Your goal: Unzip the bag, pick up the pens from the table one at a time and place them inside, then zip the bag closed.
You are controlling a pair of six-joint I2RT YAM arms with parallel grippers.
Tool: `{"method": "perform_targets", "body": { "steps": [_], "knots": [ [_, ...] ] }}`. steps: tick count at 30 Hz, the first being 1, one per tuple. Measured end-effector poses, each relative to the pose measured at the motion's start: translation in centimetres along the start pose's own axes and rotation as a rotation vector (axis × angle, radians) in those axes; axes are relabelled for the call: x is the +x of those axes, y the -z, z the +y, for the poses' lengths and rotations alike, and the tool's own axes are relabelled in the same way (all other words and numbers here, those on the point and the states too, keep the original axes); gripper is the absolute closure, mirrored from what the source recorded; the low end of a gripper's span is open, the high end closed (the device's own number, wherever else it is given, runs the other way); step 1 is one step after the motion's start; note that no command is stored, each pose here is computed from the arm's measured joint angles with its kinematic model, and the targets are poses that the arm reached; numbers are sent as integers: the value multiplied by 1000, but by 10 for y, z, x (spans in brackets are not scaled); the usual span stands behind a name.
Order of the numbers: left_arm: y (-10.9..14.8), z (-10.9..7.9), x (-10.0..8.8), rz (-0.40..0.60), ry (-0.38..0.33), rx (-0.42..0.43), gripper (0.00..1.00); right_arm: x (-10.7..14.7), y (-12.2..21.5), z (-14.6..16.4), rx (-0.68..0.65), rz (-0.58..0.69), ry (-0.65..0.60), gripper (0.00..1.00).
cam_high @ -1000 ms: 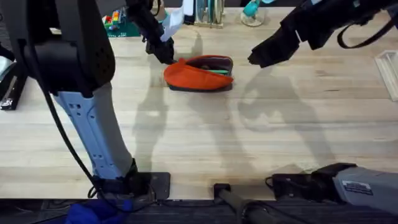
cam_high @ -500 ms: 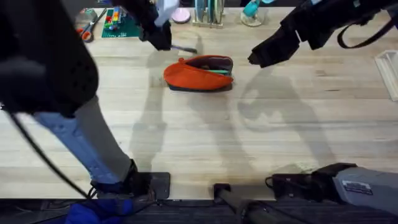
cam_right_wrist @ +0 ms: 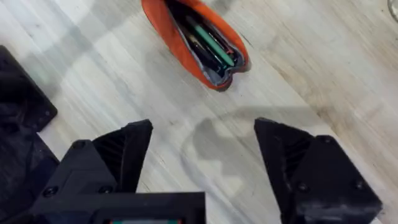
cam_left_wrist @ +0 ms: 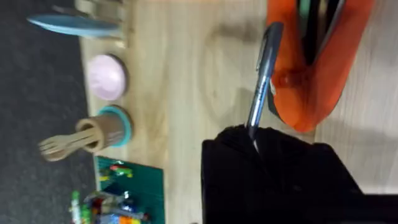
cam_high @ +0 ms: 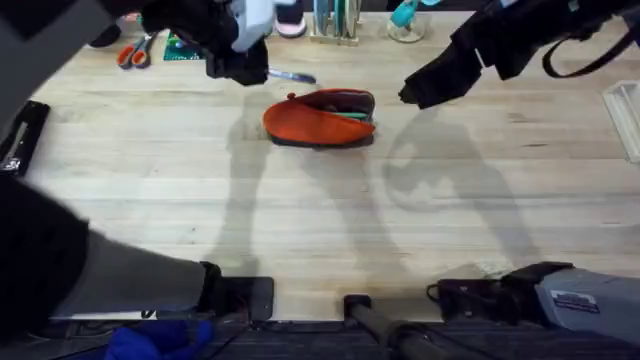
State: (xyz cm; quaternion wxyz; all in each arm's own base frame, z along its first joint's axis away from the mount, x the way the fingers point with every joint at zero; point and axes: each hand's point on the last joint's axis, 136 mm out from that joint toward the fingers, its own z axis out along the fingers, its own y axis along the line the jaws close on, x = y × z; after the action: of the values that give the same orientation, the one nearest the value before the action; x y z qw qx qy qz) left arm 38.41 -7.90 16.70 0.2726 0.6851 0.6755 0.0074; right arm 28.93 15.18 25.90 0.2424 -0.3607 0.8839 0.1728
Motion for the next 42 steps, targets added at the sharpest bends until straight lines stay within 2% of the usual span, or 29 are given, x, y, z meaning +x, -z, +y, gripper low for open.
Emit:
{"method": "perform_targets", "body": {
  "steps": [5, 10, 14, 17, 20, 24, 28, 36, 42],
  "knots": [
    [38, 7, -30, -106, 51, -93, 959, 0, 0, 0, 0, 0, 0, 5],
    [63, 13, -51, -194, 142, -152, 959, 0, 0, 0, 0, 0, 0, 5],
    [75, 13, -65, -273, 234, -151, 959, 0, 0, 0, 0, 0, 0, 5],
    [80, 11, -75, -318, 273, -137, 959, 0, 0, 0, 0, 0, 0, 5],
    [80, 6, -86, -343, 283, -114, 959, 0, 0, 0, 0, 0, 0, 6],
    [76, -4, -108, -378, 261, -67, 959, 0, 0, 0, 0, 0, 0, 5],
    [72, -14, -123, -388, 249, -32, 959, 0, 0, 0, 0, 0, 0, 5],
    [63, -27, -136, -363, 234, 11, 959, 0, 0, 0, 0, 0, 0, 5],
    [37, -31, -133, -332, 248, 72, 959, 0, 0, 0, 0, 0, 0, 6]
  ]
}}
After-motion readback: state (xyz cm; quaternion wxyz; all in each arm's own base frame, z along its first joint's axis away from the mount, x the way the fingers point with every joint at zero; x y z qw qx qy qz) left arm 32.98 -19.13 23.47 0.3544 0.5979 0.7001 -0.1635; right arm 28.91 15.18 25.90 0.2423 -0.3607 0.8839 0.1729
